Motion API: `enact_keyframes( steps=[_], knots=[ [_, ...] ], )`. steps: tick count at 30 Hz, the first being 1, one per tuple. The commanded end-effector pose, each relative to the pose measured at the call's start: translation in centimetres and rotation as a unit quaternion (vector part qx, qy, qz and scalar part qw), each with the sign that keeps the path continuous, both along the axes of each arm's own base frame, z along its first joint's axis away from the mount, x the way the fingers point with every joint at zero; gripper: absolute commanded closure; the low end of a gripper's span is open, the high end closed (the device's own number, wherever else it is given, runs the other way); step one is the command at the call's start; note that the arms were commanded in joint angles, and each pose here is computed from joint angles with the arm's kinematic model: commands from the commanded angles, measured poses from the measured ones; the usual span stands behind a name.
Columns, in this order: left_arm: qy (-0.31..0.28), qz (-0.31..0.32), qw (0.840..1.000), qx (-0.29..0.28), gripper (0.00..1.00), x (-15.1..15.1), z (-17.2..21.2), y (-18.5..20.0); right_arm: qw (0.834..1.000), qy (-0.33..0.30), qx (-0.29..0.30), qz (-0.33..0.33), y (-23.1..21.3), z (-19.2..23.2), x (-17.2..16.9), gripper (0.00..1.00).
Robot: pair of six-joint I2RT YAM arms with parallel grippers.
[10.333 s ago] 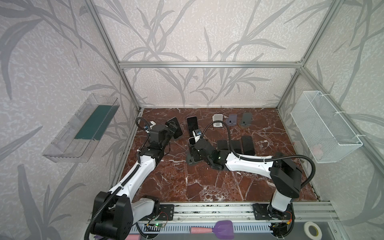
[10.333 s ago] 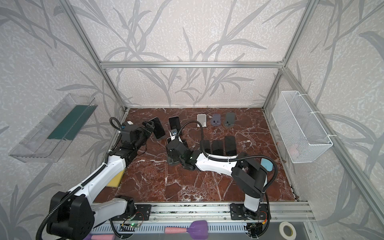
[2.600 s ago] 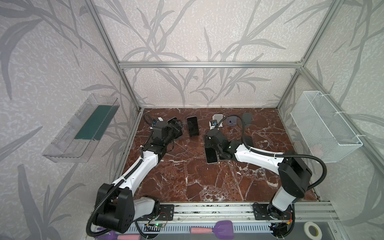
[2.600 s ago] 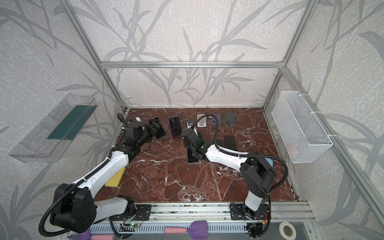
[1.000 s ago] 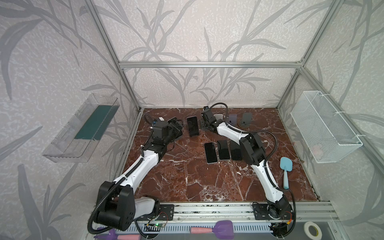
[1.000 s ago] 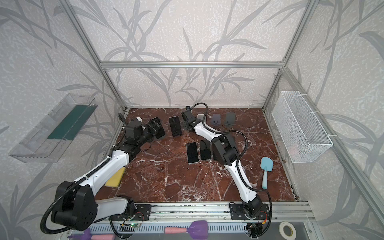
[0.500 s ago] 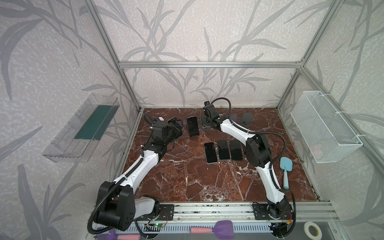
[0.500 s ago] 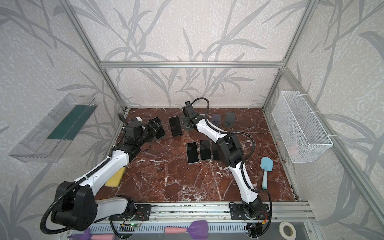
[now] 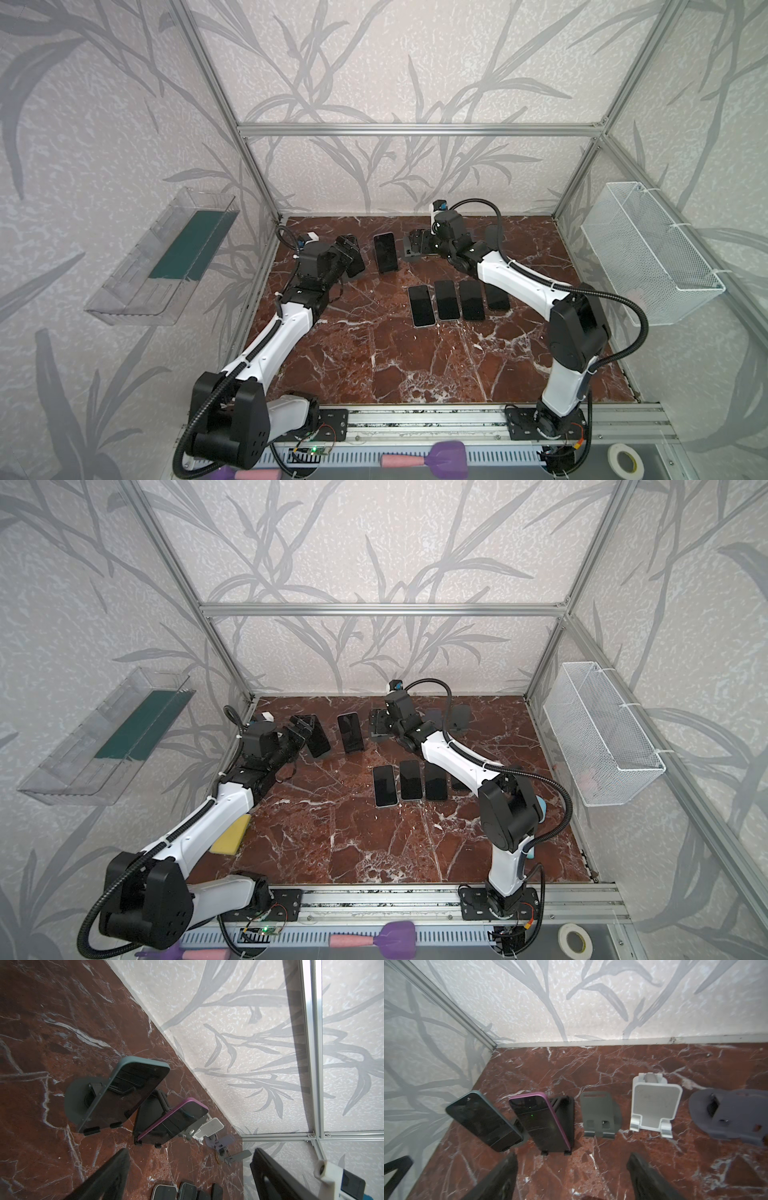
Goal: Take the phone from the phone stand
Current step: 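Lower the open right gripper around the top of the purple-framed phone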
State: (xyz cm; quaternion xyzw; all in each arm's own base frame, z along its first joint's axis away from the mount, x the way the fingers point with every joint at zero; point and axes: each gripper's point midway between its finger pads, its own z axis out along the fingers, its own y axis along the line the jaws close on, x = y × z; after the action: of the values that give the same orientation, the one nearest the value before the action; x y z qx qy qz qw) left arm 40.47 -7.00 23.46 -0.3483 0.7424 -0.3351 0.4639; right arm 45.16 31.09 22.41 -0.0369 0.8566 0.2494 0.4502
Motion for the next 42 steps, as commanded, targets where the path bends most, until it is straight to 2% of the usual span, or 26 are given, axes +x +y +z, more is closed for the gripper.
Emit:
enact_keyframes(
  steps=[1,11,15,19,24,36,42],
  knots=[
    [-0.015,0.012,1.0,-0.013,0.08,0.0,0.9,0.6,0.999,-0.018,0.041,0.006,1.0,2.3,-1.3,0.17],
    [-0.006,0.017,1.0,-0.023,0.08,0.3,0.3,1.0,0.997,-0.036,-0.062,-0.004,2.4,0.0,-3.2,0.09],
    [-0.005,0.028,0.999,-0.029,0.07,0.2,0.2,1.5,0.998,-0.029,-0.06,0.016,3.6,-0.4,-3.6,0.08],
    [0.004,0.049,0.998,-0.037,0.01,0.0,-0.3,2.3,0.996,-0.041,-0.077,0.022,4.7,-0.5,-3.4,0.08],
    [0.006,0.071,0.996,-0.048,0.01,-0.2,-0.4,3.5,0.988,-0.058,-0.14,-0.001,5.3,-0.8,-2.3,0.01],
    [0.009,0.057,0.996,-0.063,0.01,0.3,-0.8,3.1,0.988,-0.062,-0.142,0.011,8.7,-2.3,0.0,0.01],
    [0.01,0.052,0.996,-0.069,0.02,0.5,-0.9,3.0,0.984,-0.077,-0.163,-0.002,9.7,-3.0,1.2,0.01]
  ],
)
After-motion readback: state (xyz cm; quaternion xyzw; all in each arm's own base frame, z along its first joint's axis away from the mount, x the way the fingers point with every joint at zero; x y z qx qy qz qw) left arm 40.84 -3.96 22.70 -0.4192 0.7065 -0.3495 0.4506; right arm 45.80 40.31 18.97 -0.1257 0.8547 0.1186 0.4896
